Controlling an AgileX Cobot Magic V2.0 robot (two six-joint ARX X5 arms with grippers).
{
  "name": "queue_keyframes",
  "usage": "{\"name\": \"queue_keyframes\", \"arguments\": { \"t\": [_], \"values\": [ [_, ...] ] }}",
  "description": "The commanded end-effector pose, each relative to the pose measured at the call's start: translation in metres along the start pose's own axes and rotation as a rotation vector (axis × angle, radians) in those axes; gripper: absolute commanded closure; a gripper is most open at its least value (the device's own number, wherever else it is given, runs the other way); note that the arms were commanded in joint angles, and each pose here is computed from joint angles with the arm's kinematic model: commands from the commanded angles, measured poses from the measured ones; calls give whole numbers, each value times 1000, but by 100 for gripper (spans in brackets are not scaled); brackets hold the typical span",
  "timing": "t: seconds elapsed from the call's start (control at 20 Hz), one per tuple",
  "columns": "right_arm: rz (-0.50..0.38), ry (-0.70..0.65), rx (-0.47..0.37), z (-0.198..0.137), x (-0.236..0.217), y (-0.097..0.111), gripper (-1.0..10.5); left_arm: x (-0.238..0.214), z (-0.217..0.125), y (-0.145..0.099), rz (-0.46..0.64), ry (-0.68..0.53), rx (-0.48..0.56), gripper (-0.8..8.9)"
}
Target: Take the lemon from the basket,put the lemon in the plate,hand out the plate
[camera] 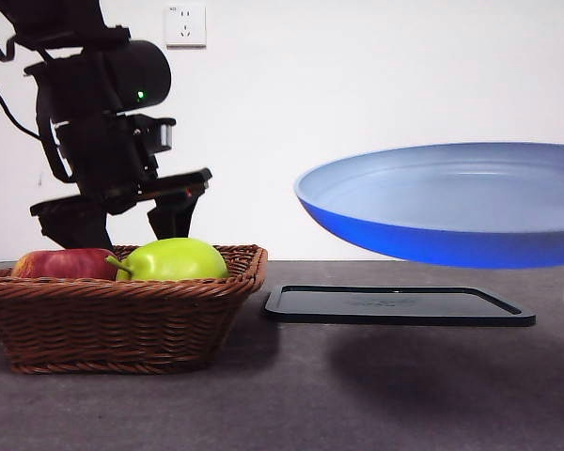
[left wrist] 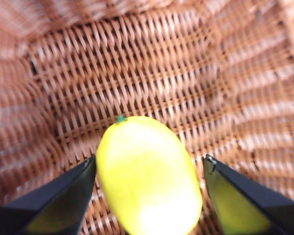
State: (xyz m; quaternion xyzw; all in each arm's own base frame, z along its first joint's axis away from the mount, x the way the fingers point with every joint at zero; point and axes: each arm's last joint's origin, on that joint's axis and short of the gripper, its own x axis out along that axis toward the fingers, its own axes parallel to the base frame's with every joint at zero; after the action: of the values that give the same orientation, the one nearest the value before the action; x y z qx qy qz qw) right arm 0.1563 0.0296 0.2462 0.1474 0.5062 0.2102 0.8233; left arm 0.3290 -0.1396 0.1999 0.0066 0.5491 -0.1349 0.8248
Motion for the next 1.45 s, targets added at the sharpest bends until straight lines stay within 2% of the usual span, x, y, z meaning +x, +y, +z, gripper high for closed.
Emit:
{"name": "queue_keyframes", "arguments": {
  "t": [0.05, 0.25, 0.35, 0.55, 0.7, 0.8, 0.95, 1.05, 1.1, 1.15, 1.25, 1.45],
  "values": [
    [7, -17, -16, 4, -2, 2, 943, 6, 5, -4, -5, -13, 0, 433],
    [7, -17, -16, 4, -2, 2, 943, 9, 4, -4, -3, 0, 35, 461],
    [7, -17, -16, 4, -2, 2, 943, 9, 2, -3, 1, 20, 60, 610],
    [6, -25, -20, 5, -2, 2, 943, 1, 5, -3, 1, -9, 86, 625],
    [8, -40, -8, 8, 0, 1, 943, -44, 9, -8, -48, -115, 105, 625],
    [10, -41, 22, 14, 7, -1, 943, -87, 6, -16, -152, -219, 139, 625],
    [4, 15, 61, 24, 28, -11, 943, -152, -12, -43, -362, -385, 251, 625],
    [6, 43, 75, 29, 41, -16, 943, -170, -26, -75, -453, -432, 354, 625],
    [34, 55, 79, 30, 44, -17, 943, -170, -32, -90, -477, -431, 395, 625],
    [72, 67, 84, 31, 47, -17, 943, -167, -38, -108, -485, -427, 438, 625],
    [82, 73, 87, 31, 48, -17, 943, -156, -48, -137, -486, -414, 503, 625],
    [98, 81, 89, 30, 48, -16, 943, -119, -59, -176, -443, -363, 575, 625]
  ]
}}
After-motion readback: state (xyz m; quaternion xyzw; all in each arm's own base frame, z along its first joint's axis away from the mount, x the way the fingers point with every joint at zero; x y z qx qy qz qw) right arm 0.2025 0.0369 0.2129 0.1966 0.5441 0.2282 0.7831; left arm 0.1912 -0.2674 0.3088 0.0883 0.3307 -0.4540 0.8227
